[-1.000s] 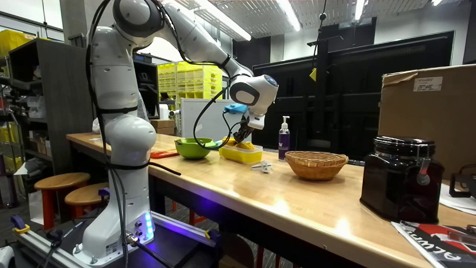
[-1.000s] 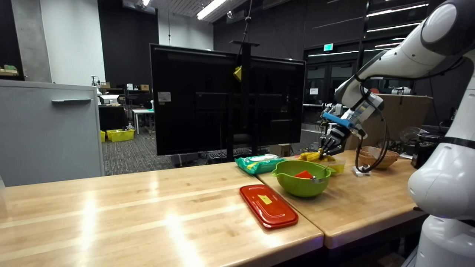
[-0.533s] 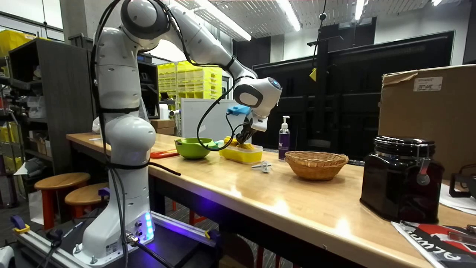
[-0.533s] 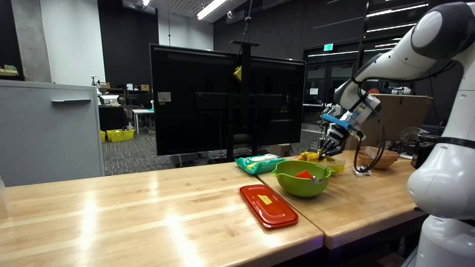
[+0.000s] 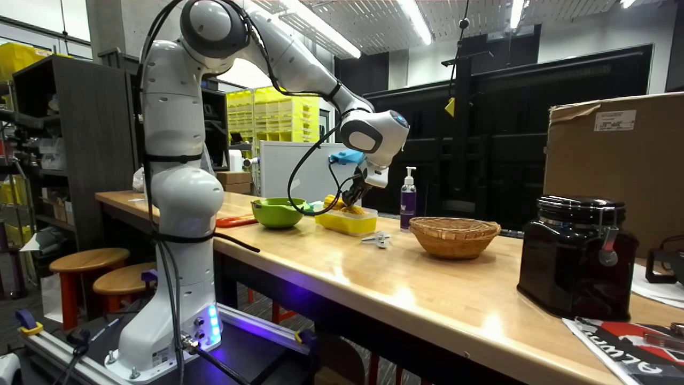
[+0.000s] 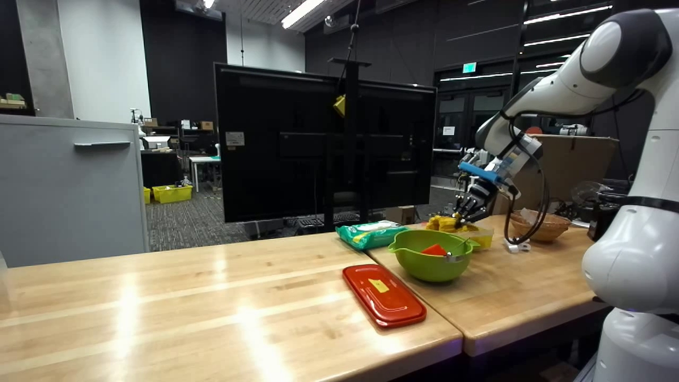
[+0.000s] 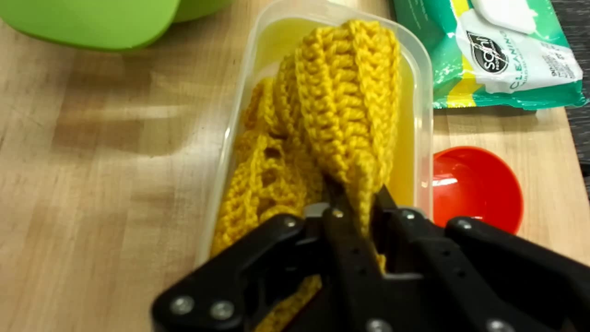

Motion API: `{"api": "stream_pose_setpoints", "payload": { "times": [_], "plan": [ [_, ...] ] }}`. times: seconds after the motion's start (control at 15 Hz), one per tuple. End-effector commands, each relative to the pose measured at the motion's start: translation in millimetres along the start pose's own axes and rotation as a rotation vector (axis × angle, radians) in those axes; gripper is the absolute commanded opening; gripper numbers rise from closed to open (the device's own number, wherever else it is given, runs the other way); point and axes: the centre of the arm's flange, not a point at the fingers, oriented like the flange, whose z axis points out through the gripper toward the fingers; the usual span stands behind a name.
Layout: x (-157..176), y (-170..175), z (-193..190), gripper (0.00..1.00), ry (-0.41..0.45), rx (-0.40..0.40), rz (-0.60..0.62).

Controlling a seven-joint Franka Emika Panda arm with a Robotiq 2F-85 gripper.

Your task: Put the cloth in the bowl

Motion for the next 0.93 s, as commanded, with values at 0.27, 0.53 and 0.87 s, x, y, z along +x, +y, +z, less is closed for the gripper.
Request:
{"api": "stream_pose_setpoints", "payload": {
  "times": [0.27,0.53,0.87],
  "plan": [
    [-12.2,-12.9,-24.5,0.76,0.008,0.016,-0.009],
    [-27.0,-21.9,-38.9,0.99,0.036,0.013,-0.014],
    [-55.7,-35.5,-51.5,1.00,0.084,-0.034,-0.011]
  ]
}}
